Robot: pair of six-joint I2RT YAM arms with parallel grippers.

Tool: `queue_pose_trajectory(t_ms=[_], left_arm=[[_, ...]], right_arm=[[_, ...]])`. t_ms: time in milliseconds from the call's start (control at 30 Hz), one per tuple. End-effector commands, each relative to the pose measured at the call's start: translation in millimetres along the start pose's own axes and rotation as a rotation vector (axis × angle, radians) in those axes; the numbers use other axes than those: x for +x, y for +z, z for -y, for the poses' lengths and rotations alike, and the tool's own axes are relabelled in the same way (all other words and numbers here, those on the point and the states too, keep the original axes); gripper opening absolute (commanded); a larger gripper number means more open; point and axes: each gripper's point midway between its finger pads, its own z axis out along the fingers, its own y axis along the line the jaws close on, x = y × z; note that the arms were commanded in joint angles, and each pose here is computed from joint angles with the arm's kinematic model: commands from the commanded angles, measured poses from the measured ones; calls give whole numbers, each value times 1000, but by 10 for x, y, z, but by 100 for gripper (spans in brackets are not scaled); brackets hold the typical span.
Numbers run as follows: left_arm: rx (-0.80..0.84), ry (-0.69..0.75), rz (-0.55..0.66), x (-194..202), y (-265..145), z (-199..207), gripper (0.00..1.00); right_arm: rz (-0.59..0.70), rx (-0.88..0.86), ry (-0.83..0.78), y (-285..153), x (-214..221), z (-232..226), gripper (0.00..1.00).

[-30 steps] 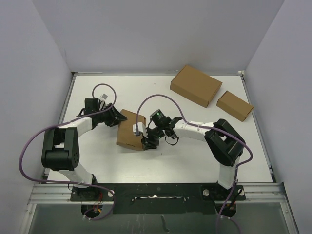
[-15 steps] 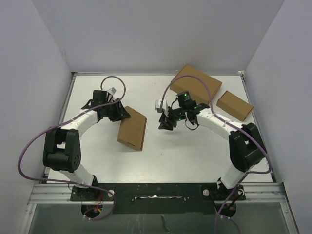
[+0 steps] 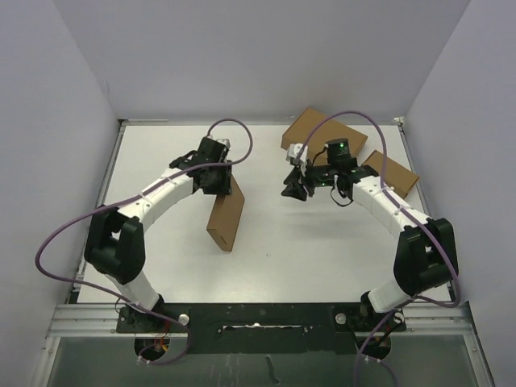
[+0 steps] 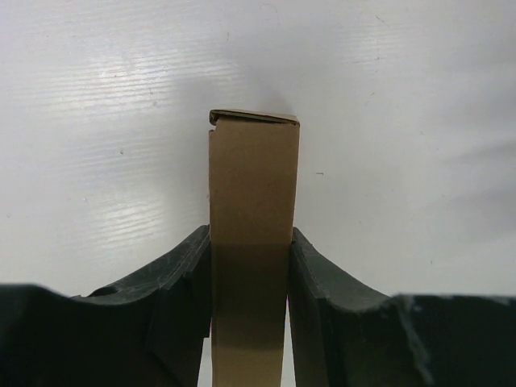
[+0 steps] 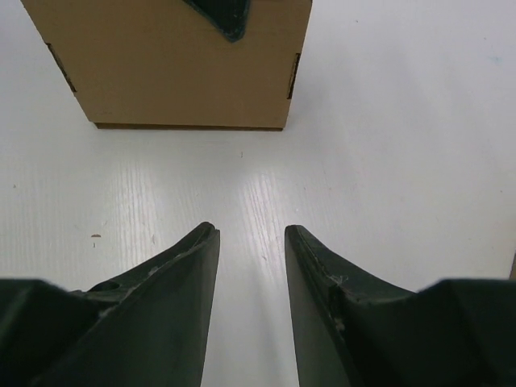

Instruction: Fold the paper box

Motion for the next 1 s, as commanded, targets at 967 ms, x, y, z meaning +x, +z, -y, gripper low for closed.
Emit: queue_pose_trajectory(t_ms=[967], left_arm=[[-96,207,-192,851,454,-142,11]], right_arm=[[144,65,28,-477,-278,125,40]])
